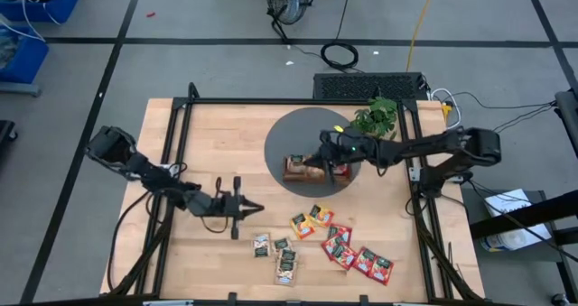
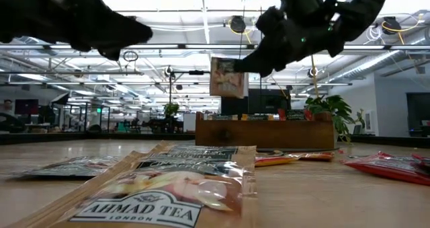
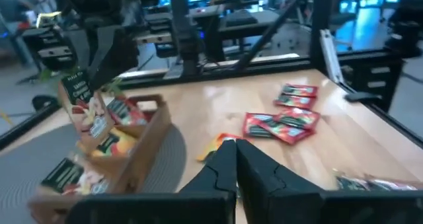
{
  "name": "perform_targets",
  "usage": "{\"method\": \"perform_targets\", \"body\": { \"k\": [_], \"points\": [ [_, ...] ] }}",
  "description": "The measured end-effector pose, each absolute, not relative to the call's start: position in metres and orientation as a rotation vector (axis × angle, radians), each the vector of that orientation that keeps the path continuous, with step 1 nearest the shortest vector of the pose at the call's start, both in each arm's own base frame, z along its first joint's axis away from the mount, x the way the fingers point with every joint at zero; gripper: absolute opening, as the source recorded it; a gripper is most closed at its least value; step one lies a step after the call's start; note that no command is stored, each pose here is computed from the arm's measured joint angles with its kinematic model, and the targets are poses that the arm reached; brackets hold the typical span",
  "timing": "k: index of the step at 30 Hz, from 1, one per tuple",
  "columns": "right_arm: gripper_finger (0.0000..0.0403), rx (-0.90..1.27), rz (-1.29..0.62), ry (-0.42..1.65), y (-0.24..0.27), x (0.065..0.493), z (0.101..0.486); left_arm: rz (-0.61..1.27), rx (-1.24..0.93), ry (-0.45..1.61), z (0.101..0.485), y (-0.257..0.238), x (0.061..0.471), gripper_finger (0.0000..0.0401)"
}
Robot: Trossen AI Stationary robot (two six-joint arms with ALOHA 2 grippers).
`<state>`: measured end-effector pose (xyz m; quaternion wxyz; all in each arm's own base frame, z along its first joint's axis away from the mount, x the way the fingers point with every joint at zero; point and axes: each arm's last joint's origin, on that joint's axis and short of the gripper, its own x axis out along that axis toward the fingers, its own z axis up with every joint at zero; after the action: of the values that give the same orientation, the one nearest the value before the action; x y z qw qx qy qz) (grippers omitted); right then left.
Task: Pick & Place Tea
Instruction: Put the brown tea bag into the left section of the wooden organiser
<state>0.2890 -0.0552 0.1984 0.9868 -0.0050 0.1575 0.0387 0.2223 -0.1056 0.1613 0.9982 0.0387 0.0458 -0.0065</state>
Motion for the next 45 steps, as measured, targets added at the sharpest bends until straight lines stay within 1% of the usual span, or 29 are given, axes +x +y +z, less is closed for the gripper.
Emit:
{"method": "perform_targets", "body": {
  "k": [3, 8, 14, 19, 26, 31, 35, 40, 45],
  "points": [
    [0.0, 0.013, 0.096, 0.29, -0.07, 0.293, 0.191, -0.006, 0.053, 0.108, 0.16, -0.102, 0.224, 0.0041],
    [0.0, 0.061, 0.069, 0.34, -0.085, 0.297, 0.166, -0.044, 0.045, 0.11, 0.16, -0.104, 0.224, 0.0056],
    [0.0, 0.1, 0.057, 0.36, -0.09, 0.304, 0.143, -0.047, 0.046, 0.112, 0.16, -0.104, 0.223, 0.005],
    [0.0, 0.119, 0.05, 0.385, -0.091, 0.307, 0.131, -0.047, 0.046, 0.112, 0.16, -0.104, 0.223, 0.0038],
    [0.0, 0.13, 0.049, 0.395, -0.091, 0.307, 0.127, -0.046, 0.046, 0.112, 0.16, -0.104, 0.223, 0.0032],
    [0.0003, 0.188, 0.038, 0.402, -0.091, 0.307, 0.127, -0.046, 0.045, 0.112, 0.16, -0.104, 0.223, 0.0031],
    [0.0021, 0.204, 0.035, 0.405, -0.091, 0.307, 0.126, -0.044, 0.025, 0.112, 0.16, -0.104, 0.223, 0.0031],
    [0.0057, 0.2, 0.03, 0.391, -0.092, 0.306, 0.129, -0.044, 0.021, 0.113, 0.159, -0.104, 0.223, 0.0031],
    [0.0089, 0.188, 0.015, 0.337, -0.096, 0.301, 0.152, -0.042, 0.002, 0.114, 0.159, -0.104, 0.223, 0.0031]
  ]
}}
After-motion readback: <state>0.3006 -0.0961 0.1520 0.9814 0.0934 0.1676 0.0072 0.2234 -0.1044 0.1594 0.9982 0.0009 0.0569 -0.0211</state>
